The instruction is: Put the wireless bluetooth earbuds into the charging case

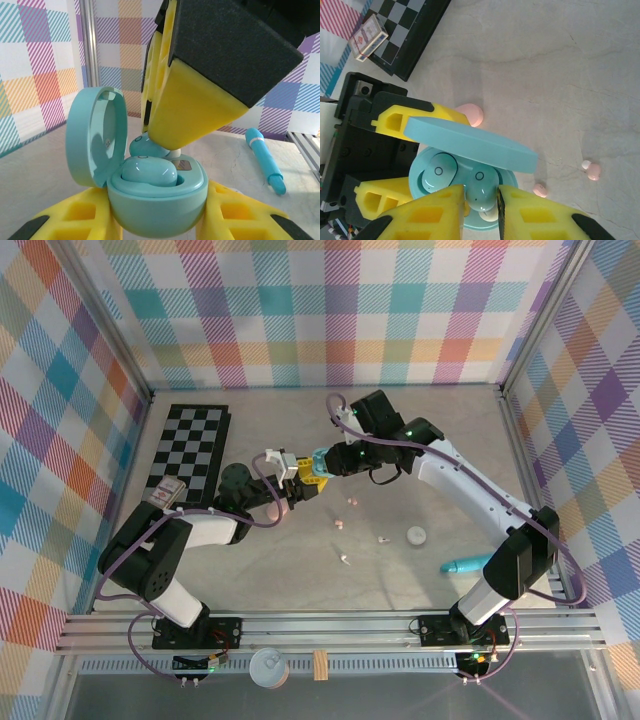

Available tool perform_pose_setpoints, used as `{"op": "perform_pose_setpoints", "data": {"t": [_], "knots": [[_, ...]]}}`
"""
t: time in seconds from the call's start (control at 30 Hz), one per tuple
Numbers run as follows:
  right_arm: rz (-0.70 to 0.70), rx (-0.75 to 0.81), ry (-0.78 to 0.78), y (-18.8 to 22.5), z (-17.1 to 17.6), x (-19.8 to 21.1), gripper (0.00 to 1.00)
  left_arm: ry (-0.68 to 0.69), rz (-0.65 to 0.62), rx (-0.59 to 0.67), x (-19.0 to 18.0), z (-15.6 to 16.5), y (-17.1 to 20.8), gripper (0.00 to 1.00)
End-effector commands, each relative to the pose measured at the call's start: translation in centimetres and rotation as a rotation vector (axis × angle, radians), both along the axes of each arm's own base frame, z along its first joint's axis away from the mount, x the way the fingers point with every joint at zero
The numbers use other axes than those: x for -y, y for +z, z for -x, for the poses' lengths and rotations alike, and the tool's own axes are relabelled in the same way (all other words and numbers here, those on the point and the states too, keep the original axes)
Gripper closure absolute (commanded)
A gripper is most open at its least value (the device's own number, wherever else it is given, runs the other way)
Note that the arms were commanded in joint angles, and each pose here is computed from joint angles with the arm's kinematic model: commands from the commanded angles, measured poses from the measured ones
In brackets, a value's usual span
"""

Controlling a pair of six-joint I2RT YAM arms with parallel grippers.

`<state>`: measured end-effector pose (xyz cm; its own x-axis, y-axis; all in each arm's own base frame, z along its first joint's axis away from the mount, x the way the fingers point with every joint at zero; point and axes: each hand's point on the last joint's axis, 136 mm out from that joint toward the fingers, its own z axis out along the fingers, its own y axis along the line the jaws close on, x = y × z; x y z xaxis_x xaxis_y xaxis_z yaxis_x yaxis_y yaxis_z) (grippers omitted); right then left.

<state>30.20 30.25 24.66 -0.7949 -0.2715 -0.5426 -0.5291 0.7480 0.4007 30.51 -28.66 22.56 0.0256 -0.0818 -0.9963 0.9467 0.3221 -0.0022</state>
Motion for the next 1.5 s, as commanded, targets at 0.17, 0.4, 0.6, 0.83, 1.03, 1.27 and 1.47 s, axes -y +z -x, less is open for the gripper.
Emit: {"op": "perform_pose_setpoints", "data": {"t": [0.17, 0.4, 0.6, 0.83, 1.03, 1.27, 1.47], "knots": [[-0.044, 0.006, 0.014, 0.8, 0.4, -0.7, 0.72, -0.024, 0.059, 0.087, -0.1, 1.0, 2.8, 0.71], [0.004, 0.062, -0.032, 1.2, 0.0, 0.8, 0.69, -0.025, 0.067, 0.091, -0.2, 1.2, 3.2, 0.71], [-0.065, 0.118, -0.020, 3.1, 0.5, 0.8, 0.59, -0.021, 0.067, 0.095, -0.3, 1.1, 3.2, 0.71], [-0.198, 0.205, -0.013, 5.5, 1.4, 0.7, 0.43, -0.007, 0.064, 0.105, -0.7, 1.1, 3.2, 0.71], [-0.260, 0.214, -0.069, 7.5, -0.5, 0.0, 0.25, -0.007, 0.059, 0.115, -0.8, 1.3, 3.2, 0.71], [-0.244, 0.150, -0.120, 6.8, -3.2, -1.5, 0.17, -0.005, 0.062, 0.126, -0.9, 1.4, 3.5, 0.71], [-0.172, 0.089, -0.178, 4.4, -4.2, -0.6, 0.18, 0.016, 0.064, 0.140, -1.5, 1.5, 4.1, 0.71]]}}
